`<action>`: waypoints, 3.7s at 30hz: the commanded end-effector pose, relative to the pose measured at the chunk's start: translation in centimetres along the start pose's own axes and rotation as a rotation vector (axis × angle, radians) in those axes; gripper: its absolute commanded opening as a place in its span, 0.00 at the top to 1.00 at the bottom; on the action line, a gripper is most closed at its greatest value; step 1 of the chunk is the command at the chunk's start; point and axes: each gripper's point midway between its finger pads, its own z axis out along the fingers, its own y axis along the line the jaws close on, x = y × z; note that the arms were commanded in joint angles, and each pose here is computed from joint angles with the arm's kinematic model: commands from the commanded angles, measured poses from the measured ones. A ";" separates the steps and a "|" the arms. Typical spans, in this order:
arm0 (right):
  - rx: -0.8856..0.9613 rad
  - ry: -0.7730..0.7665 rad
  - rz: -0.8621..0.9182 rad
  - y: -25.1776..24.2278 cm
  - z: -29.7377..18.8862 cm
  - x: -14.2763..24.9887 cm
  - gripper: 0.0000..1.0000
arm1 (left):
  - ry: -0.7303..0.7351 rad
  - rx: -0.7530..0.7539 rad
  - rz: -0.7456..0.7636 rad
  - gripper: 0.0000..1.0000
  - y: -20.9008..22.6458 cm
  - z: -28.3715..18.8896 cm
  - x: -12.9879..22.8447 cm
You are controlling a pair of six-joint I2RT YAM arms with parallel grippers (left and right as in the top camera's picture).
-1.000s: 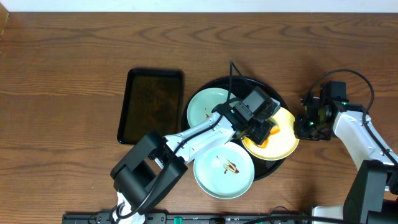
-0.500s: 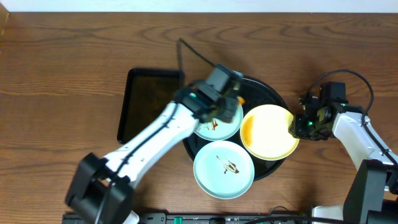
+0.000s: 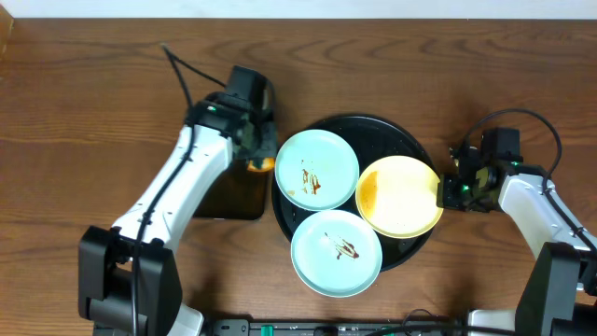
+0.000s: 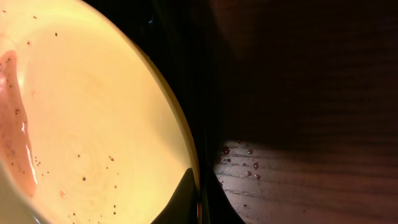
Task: Clean dirty plates on tray and stack at the side
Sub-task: 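Lift the yellow plate with right gripper and set it right of tray, then grasp the upper pale blue plate rim with the right gripper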
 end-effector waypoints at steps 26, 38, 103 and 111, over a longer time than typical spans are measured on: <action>0.873 -0.546 -0.331 2.7 -16.0 -7.0 0.99 | -0.002 -0.026 -0.049 0.93 2.3 -0.4 -0.5; 1.071 -0.748 -0.503 9.0 -19.4 -6.1 0.99 | -0.001 -0.026 -0.049 0.93 2.3 -0.4 -0.5; -0.204 -0.442 -0.104 5.8 -9.0 -10.5 0.40 | 0.003 -0.026 -0.048 0.92 2.3 -0.4 -0.4; -0.247 -0.273 -0.244 13.0 -3.2 -7.6 0.41 | 0.010 0.062 -0.027 0.92 0.1 -0.4 -0.2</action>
